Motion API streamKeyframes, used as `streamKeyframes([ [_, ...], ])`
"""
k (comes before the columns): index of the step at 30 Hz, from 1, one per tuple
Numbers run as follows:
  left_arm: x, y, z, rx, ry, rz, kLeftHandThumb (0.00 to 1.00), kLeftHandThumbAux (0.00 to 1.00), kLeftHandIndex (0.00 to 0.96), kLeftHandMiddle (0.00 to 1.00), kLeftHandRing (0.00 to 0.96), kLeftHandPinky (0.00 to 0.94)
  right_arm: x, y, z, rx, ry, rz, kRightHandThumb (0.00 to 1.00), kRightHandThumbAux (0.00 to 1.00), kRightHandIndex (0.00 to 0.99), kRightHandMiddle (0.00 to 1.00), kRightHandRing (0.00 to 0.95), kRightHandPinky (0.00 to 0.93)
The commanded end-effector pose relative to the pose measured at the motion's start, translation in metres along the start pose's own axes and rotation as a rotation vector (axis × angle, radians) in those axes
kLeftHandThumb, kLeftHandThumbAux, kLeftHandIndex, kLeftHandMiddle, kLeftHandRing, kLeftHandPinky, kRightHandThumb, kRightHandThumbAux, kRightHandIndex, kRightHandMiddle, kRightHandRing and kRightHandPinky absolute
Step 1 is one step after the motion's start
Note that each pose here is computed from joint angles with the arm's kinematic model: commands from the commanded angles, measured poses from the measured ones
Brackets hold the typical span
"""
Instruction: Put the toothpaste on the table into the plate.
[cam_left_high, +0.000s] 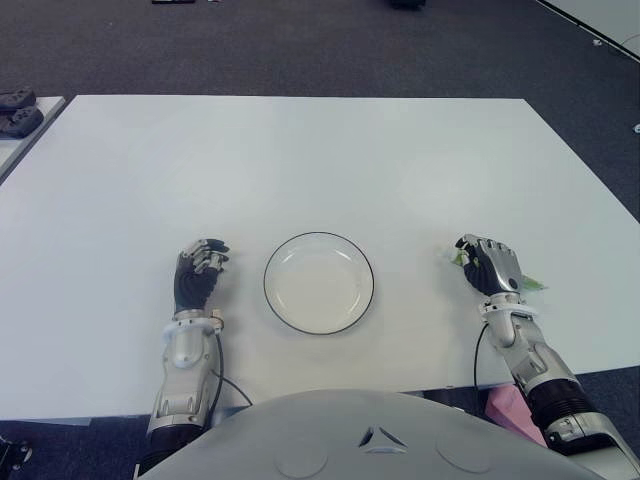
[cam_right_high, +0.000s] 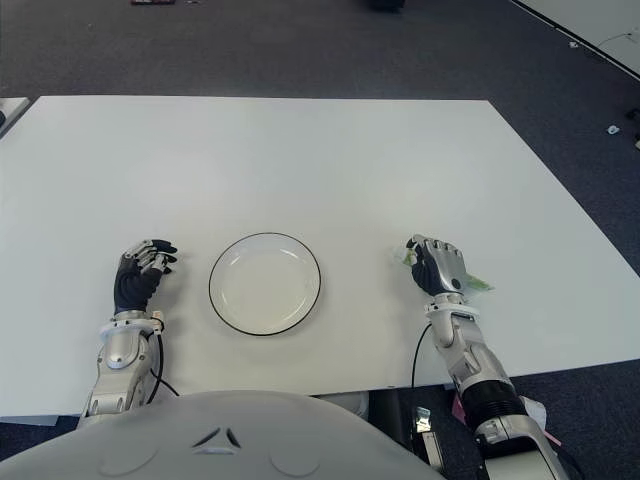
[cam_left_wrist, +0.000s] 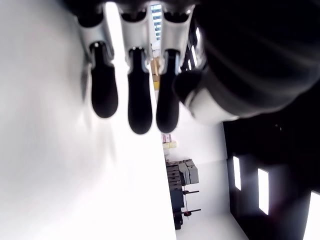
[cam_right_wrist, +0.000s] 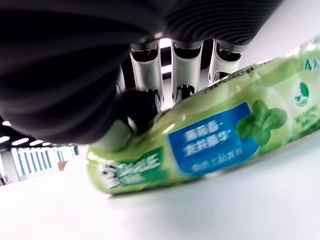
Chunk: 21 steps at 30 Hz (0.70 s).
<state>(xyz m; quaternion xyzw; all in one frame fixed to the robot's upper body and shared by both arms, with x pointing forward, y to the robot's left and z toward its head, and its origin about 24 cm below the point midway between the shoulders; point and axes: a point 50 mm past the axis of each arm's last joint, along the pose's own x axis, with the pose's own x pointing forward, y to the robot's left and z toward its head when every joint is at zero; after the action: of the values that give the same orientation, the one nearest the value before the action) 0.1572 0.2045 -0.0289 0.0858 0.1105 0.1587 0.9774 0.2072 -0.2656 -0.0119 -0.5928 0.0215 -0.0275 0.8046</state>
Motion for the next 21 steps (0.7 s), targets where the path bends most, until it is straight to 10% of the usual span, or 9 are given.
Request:
streamKeyframes([
  [1,-0.006,-0.001,-0.017,0.015,0.099,-0.001,0.705,0.722,0.433,0.46,0.512,0.537,-0.01,0.01,0.002,0.016,0.014,0.051,0.724,0.714,0.436,0.845,0.869,0.87],
  [21,-0.005,0.0,-0.019,0.01,0.079,-0.004,0.704,0.722,0.433,0.461,0.515,0.54,-0.01,-0.004,0.015,0.034,-0.106,-0.065,0.707,0.72,0.44,0.864,0.858,0.859],
])
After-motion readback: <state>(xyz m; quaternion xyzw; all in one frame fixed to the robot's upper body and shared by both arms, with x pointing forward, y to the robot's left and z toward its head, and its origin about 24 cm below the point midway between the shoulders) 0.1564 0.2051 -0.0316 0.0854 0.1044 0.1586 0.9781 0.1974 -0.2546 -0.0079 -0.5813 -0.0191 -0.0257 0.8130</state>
